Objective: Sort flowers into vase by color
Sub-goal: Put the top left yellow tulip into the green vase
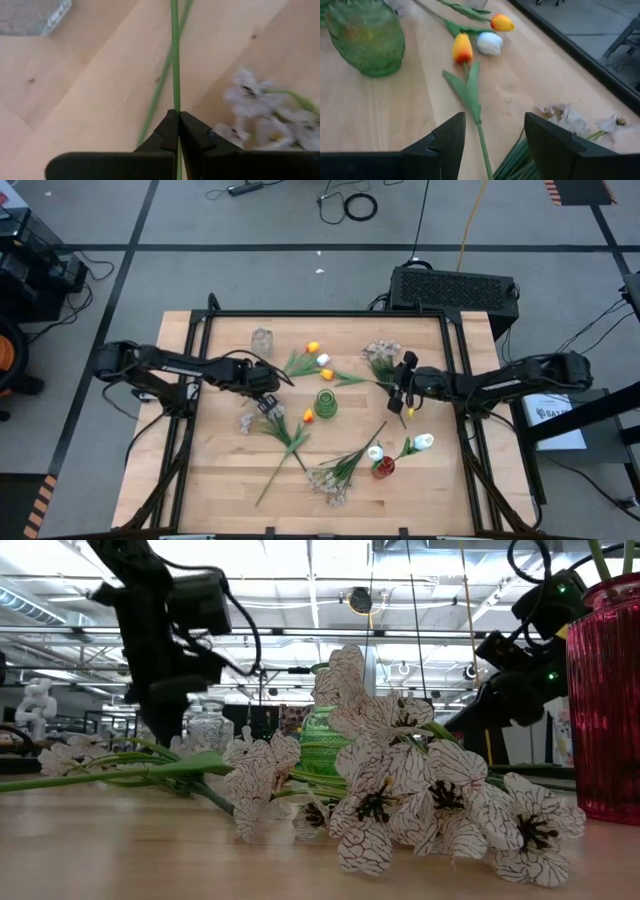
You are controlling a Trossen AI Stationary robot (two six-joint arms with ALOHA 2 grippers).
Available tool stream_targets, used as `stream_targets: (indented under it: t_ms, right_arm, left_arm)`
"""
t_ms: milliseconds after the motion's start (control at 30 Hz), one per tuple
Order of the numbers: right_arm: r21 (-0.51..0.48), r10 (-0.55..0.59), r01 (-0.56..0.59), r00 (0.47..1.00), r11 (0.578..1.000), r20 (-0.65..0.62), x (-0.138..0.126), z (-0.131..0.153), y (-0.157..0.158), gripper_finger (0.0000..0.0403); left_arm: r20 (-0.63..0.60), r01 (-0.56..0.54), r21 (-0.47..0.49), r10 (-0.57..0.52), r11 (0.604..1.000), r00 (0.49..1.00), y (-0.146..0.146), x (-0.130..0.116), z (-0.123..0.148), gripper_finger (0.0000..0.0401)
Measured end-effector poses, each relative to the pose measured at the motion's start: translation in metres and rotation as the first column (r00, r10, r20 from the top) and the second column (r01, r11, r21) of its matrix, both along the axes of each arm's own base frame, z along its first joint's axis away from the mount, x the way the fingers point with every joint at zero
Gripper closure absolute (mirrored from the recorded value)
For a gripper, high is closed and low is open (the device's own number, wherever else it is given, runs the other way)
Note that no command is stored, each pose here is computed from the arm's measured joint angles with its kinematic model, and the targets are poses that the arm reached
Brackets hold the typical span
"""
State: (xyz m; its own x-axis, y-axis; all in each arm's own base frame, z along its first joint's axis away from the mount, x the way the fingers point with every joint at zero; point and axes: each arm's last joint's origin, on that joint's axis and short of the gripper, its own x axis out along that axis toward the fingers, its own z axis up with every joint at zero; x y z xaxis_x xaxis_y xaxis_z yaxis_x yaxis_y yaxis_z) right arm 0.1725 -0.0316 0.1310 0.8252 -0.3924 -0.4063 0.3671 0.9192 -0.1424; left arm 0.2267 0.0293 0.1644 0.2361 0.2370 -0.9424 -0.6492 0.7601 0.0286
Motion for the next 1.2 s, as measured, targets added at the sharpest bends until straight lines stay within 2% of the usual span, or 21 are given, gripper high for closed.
stream_targets:
  t_ms: [367,533,633,767,933,1100,1200]
  right_arm:
    - [0.002,0.019,-0.019,0.997,1.0,0.079,-0.002,0.011,0.001,0.0207]
    - [0.015,0.012,-0.015,0.989,1.0,0.148,-0.001,0.02,0.001,0.0207]
    - [0.037,0.0,-0.007,0.981,0.999,0.192,0.001,0.028,0.0,0.0207]
    - [0.066,-0.015,-0.001,0.972,0.998,0.234,0.005,0.037,0.0,0.0207]
    - [0.098,-0.035,0.009,0.963,0.995,0.267,0.008,0.043,0.0,0.0207]
    - [0.101,-0.04,0.009,0.948,0.995,0.316,0.008,0.048,-0.001,0.0207]
    - [0.103,-0.042,0.007,0.937,0.995,0.347,0.009,0.05,-0.001,0.0207]
  left_arm:
    - [0.21,0.039,0.032,-0.045,0.999,0.977,-0.009,-0.028,0.06,0.039]
    - [0.35,0.092,0.135,-0.134,0.987,0.927,-0.014,-0.037,0.097,0.039]
    - [0.427,0.116,0.229,-0.206,0.967,0.88,-0.017,-0.042,0.116,0.039]
    - [0.529,0.155,0.349,-0.331,0.924,0.781,-0.02,-0.045,0.136,0.039]
    - [0.586,0.166,0.479,-0.455,0.862,0.67,-0.023,-0.044,0.155,0.039]
    - [0.64,0.14,0.531,-0.504,0.836,0.58,-0.028,-0.037,0.166,0.039]
    - [0.65,0.143,0.552,-0.532,0.821,0.542,-0.032,-0.033,0.169,0.039]
